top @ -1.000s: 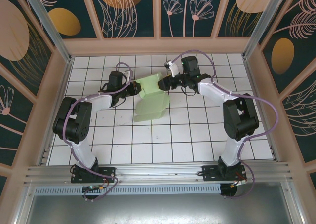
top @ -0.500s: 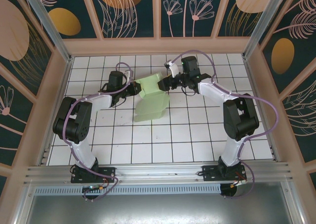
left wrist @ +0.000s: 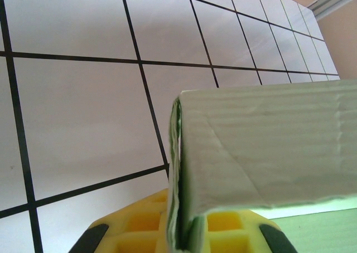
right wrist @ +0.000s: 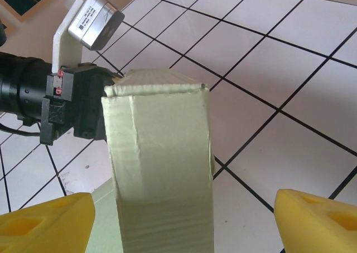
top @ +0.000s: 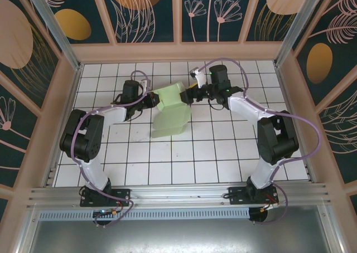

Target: Fold the paper box

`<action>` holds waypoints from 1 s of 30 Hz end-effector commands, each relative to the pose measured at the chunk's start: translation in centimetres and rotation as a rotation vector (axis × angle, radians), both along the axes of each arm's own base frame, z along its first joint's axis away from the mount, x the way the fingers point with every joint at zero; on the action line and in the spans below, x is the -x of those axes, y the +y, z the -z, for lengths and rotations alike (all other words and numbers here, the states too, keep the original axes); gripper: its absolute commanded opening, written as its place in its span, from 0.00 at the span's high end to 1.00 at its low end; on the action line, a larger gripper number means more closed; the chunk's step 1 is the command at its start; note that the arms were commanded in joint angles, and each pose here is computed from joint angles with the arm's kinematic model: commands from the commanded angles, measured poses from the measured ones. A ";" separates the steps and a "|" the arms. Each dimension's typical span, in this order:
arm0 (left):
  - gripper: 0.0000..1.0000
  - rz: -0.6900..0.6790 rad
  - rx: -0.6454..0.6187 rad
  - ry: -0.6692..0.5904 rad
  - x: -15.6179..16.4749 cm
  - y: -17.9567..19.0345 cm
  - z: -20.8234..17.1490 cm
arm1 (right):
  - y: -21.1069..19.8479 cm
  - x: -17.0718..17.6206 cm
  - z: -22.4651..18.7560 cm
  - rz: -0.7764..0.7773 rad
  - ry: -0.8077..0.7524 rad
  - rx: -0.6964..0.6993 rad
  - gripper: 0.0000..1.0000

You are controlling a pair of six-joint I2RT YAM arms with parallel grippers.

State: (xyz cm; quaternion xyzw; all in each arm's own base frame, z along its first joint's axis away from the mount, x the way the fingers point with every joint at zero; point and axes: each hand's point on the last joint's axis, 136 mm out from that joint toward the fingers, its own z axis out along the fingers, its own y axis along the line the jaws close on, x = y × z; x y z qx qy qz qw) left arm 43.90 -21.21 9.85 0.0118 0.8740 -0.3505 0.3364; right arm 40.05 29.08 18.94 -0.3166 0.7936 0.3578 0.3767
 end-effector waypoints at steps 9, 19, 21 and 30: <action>1.00 0.022 0.007 -0.020 -0.1 -0.6 -0.6 | 0.7 -0.4 -1.8 -0.025 -0.025 -0.051 0.29; 1.00 0.025 -0.003 -0.022 -0.2 -0.5 -0.7 | 1.1 -0.9 -1.4 -0.026 -0.018 -0.036 0.44; 1.00 0.023 -0.005 -0.021 -0.2 -0.5 -0.7 | 1.1 -0.8 -1.9 -0.024 -0.030 -0.041 0.38; 1.00 0.041 -0.023 -0.046 -0.3 -0.5 -0.9 | -0.4 -0.2 -5.3 0.053 -0.115 -0.142 0.16</action>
